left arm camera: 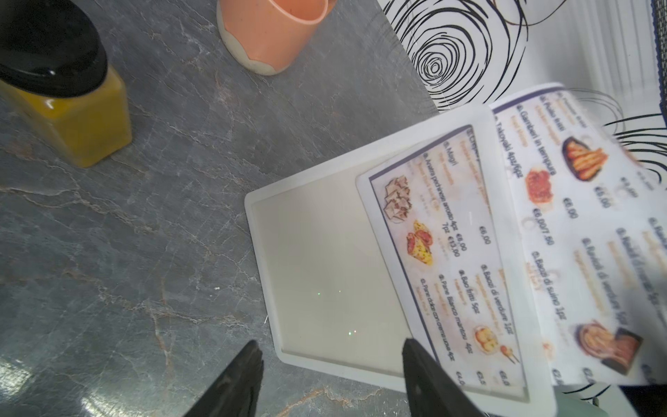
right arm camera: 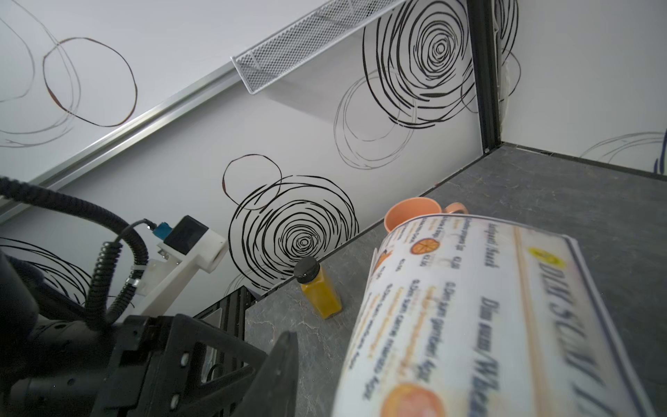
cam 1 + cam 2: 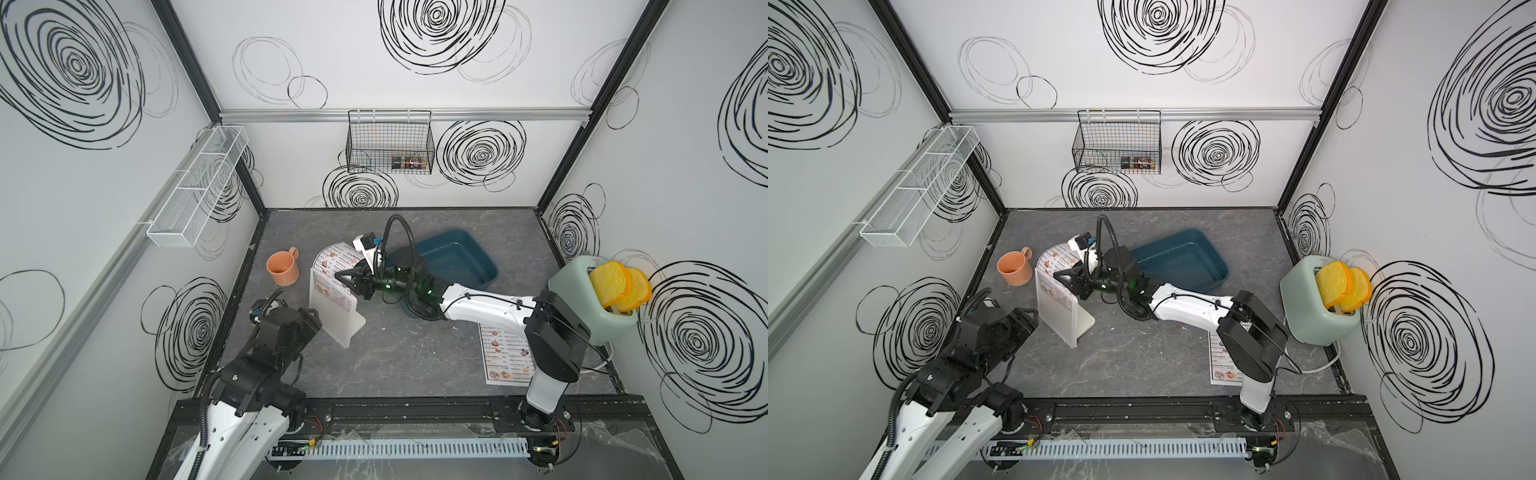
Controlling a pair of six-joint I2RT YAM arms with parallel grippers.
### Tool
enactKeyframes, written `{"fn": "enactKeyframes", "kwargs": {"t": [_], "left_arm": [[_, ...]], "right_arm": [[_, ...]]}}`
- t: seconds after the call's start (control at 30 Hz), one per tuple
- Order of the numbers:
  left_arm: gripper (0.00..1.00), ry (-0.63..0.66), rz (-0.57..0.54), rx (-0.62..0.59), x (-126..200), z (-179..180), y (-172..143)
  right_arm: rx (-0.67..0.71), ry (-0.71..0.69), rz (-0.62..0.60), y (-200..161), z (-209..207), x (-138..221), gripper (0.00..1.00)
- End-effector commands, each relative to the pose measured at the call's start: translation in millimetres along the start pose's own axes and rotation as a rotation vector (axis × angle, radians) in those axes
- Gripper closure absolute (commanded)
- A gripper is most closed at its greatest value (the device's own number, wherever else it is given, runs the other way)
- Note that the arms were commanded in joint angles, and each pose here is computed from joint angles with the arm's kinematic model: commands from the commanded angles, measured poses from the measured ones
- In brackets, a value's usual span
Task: Replace the menus in the menu holders
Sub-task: Insert the menu into the menu holder.
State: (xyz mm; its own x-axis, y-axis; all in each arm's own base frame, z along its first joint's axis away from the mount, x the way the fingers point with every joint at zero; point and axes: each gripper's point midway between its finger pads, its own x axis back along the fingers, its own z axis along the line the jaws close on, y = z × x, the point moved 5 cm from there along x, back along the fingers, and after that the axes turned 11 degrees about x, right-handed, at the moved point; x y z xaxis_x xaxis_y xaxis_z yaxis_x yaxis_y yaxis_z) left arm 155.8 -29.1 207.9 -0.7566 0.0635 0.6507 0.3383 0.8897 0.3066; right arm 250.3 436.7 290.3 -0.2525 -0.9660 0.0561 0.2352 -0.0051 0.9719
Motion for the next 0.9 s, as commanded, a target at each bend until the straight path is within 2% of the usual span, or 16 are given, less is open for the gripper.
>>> {"fn": "enactKeyframes", "kwargs": {"t": [0.0, 0.2, 0.37, 0.47, 0.63, 0.77, 0.87], "left_arm": [[0.34, -0.047, -0.021, 0.001, 3.1, -12.7, 5.5], [0.34, -0.05, -0.015, -0.005, 1.1, -15.2, 5.0], [0.34, -0.058, -0.02, -0.008, 1.4, -17.5, 6.0], [0.34, -0.061, -0.022, -0.008, 0.6, -18.5, 6.1], [0.34, -0.069, -0.026, -0.014, -0.5, -21.3, 7.0], [0.33, -0.069, -0.03, -0.021, -1.2, -22.6, 7.7], [0.33, -0.069, -0.031, -0.024, -1.3, -22.7, 7.8]], "right_arm": [[0.015, -0.021, -0.063, 30.3, -3.8, 8.8, 0.71], [-0.013, 0.012, -0.006, 6.1, 1.1, 3.1, 0.88], [-0.019, 0.028, 0.01, -0.9, 9.2, 5.7, 0.94], [-0.022, 0.024, 0.029, -7.1, 10.8, 7.5, 0.92], [-0.026, 0.016, 0.039, -9.6, 10.3, 12.0, 0.81], [-0.038, 0.004, 0.017, 5.6, 6.0, 13.2, 0.71], [-0.054, -0.015, 0.003, 20.6, -2.6, 13.8, 0.7]]}}
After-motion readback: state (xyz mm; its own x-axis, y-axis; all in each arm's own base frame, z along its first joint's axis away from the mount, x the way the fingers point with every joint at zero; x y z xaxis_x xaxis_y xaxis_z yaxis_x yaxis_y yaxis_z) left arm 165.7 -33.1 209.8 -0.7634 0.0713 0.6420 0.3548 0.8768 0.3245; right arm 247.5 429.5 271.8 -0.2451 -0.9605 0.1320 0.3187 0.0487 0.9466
